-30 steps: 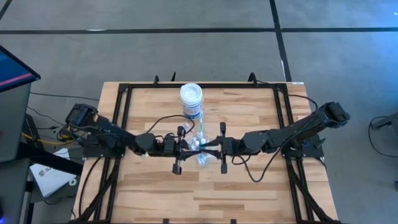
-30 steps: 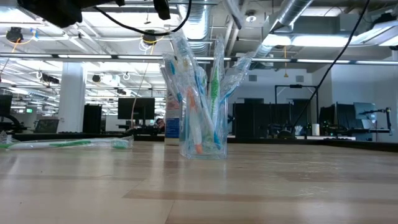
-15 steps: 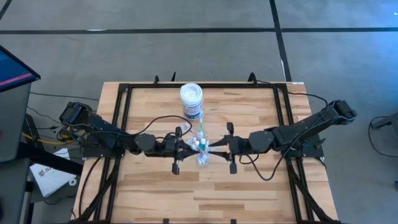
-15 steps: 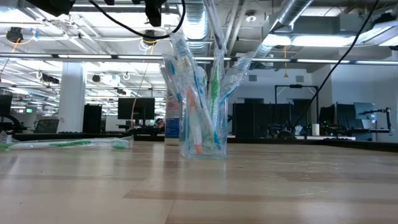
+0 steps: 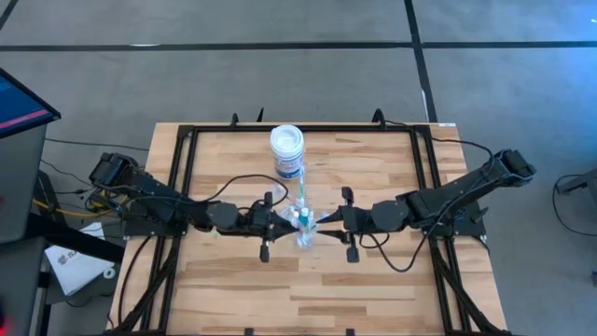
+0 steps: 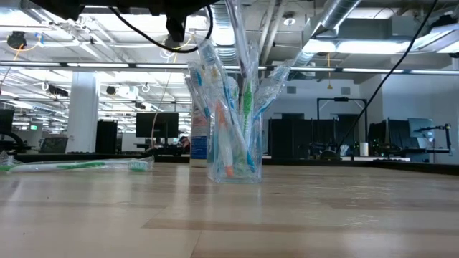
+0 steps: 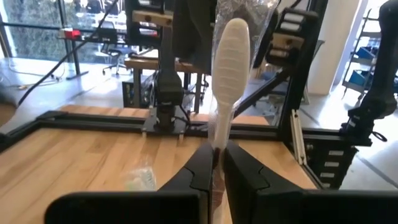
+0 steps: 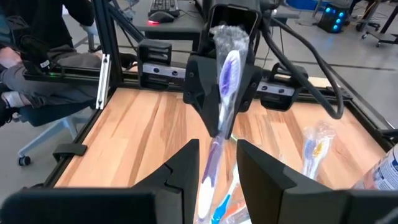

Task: Pick & Place toothbrushing station
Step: Put the purple toothbrush into the Transparent organizer

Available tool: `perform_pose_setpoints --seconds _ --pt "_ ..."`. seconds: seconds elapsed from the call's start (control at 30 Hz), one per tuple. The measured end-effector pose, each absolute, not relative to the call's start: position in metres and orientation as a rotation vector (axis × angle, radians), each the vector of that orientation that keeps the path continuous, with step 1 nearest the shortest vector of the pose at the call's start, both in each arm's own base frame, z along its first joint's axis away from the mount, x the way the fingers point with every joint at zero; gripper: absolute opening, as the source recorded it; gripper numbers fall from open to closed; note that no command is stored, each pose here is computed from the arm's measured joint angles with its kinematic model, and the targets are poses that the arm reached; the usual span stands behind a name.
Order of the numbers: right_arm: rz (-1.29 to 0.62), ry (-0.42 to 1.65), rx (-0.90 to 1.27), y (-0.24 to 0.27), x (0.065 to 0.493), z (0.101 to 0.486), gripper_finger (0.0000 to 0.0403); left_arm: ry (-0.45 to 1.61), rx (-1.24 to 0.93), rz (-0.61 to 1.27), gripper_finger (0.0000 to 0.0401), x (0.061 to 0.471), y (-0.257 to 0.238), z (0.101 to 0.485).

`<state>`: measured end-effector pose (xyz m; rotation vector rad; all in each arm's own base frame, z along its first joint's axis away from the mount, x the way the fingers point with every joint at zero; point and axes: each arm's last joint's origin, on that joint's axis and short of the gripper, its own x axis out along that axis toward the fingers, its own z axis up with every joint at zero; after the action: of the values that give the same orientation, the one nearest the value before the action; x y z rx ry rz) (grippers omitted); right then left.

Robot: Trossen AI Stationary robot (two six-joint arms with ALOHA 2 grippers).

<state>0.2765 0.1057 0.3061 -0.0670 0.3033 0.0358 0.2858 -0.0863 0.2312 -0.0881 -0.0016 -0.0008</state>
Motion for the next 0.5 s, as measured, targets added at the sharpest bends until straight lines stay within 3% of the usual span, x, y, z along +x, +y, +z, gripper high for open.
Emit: perform_pose_setpoints --seconds 0.5 --pt "0.037 0.304 -0.067 0.106 0.277 0.306 0.0098 0.076 -0.090 0.032 0.0011 0.292 -0.088 0.212"
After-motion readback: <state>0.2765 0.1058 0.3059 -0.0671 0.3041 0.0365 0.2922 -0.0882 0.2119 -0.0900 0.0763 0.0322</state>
